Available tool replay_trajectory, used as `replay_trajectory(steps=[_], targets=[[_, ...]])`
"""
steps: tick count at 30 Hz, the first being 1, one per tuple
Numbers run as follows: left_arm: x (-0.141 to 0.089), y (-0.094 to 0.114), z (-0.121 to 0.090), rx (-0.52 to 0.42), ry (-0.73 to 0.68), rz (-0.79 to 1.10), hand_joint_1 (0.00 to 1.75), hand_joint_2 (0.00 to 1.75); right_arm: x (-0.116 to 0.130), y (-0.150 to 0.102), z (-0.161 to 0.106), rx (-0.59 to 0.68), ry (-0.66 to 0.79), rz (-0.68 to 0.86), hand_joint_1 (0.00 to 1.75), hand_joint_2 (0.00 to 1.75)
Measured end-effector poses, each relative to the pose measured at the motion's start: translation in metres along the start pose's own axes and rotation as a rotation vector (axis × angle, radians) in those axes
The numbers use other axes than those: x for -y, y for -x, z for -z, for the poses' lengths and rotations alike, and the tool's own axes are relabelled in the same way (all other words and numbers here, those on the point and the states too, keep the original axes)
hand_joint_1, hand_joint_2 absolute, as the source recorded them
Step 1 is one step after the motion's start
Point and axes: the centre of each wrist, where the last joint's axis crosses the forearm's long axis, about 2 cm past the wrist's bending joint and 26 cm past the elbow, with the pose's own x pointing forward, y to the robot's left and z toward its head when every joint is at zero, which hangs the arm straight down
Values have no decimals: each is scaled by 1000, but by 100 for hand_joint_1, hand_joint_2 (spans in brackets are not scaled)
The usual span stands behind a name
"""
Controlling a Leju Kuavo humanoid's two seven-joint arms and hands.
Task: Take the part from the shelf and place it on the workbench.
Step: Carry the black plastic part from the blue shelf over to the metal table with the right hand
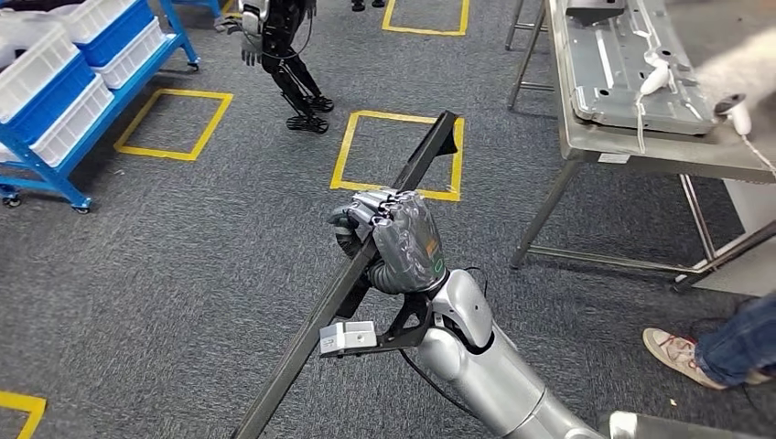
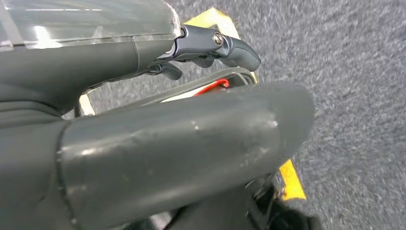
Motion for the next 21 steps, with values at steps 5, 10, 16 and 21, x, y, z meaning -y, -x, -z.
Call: replay_trajectory(steps=[5,10,16,21], targets=[[1,-1,0,2,-1,-3,0,0,1,1,2,5,2,-5,175,175],[3,-4,2,7,4,-2,0,0,2,2,4,11,3,-9,175,175],[2,-7,3,15,3,-1,0,0,3,2,6,17,7,-11,175,175],[3,-5,2,7,7,-2,0,0,3,2,7,19,7,-11,175,175]])
